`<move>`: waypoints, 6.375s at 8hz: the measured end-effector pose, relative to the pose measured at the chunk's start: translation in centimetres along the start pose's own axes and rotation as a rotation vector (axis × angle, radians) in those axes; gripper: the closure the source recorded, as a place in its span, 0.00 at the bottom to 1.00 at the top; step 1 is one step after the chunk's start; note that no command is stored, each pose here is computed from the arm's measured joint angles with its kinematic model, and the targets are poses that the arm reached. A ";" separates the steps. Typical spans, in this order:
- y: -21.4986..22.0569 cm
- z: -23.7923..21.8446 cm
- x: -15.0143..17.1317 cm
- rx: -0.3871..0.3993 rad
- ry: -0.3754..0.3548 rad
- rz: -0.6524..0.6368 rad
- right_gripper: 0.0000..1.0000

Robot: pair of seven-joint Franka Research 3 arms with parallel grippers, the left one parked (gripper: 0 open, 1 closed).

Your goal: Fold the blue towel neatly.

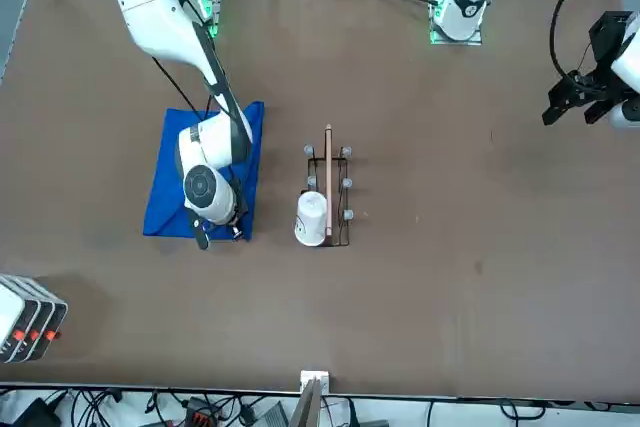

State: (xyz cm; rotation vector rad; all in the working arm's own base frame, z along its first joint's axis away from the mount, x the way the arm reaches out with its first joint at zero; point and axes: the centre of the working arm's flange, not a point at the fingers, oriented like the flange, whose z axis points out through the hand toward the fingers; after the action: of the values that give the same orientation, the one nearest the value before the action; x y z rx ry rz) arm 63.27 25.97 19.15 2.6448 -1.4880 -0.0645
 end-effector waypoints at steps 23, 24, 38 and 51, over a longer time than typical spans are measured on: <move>-2.0 -6.1 -4.7 0.114 0.034 -0.185 0.98; -2.4 -6.3 -4.8 0.122 0.037 -0.199 0.98; -3.8 -5.1 -6.1 0.205 0.062 -0.259 0.98; 0.4 -21.9 3.5 -0.062 0.143 -0.564 0.00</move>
State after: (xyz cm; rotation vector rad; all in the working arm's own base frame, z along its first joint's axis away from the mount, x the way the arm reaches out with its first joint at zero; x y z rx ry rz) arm 66.67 24.35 41.03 2.8542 -0.6549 0.0333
